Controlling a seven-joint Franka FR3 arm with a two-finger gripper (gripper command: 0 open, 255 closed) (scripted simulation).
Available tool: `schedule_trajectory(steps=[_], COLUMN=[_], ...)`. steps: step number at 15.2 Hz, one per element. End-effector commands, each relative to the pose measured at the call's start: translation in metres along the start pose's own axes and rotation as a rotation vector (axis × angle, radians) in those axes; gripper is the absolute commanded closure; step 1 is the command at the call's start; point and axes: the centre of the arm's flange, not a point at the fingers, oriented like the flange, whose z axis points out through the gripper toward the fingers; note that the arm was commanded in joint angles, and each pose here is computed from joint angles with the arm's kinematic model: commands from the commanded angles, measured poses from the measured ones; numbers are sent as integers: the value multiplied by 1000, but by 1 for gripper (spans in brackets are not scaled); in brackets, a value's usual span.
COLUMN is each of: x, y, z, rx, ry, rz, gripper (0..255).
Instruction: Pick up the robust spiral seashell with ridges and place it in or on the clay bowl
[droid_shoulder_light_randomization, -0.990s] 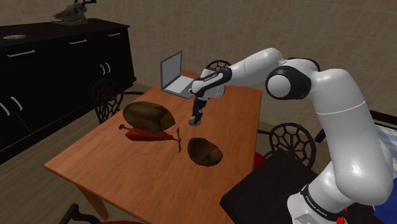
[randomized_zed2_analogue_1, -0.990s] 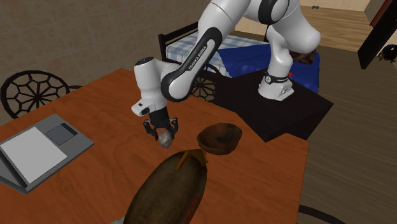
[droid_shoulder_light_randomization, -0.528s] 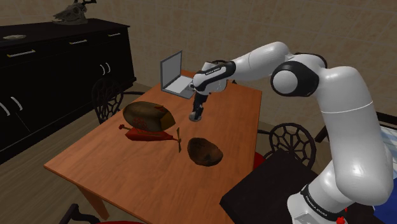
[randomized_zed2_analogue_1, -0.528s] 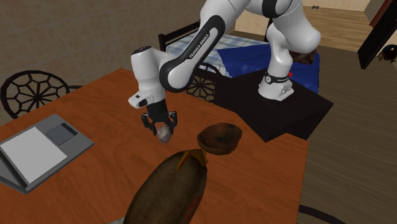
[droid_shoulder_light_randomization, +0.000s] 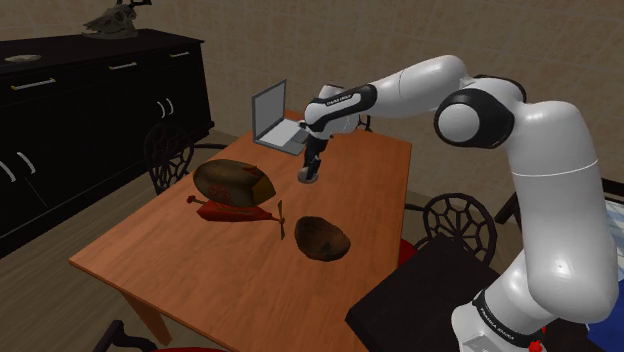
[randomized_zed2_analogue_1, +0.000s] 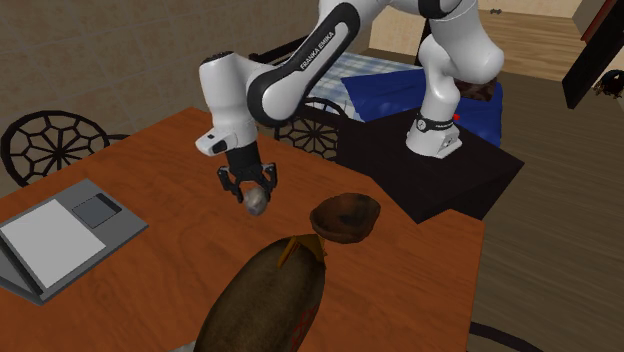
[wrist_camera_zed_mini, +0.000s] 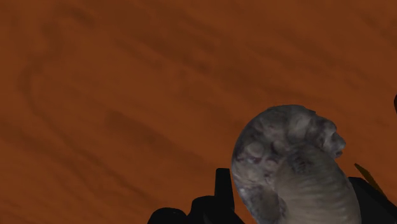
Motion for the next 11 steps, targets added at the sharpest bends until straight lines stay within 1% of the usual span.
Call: schedule_trajectory(steps=[1, 8, 9, 11], x=[1, 8, 8, 8], y=[-1, -5, -5, -31], z=[-11, -47, -48, -47], rx=[0, 0, 0, 0], ry=[0, 0, 0, 0], rz=[0, 0, 0, 0], gripper=[255, 255, 255, 255])
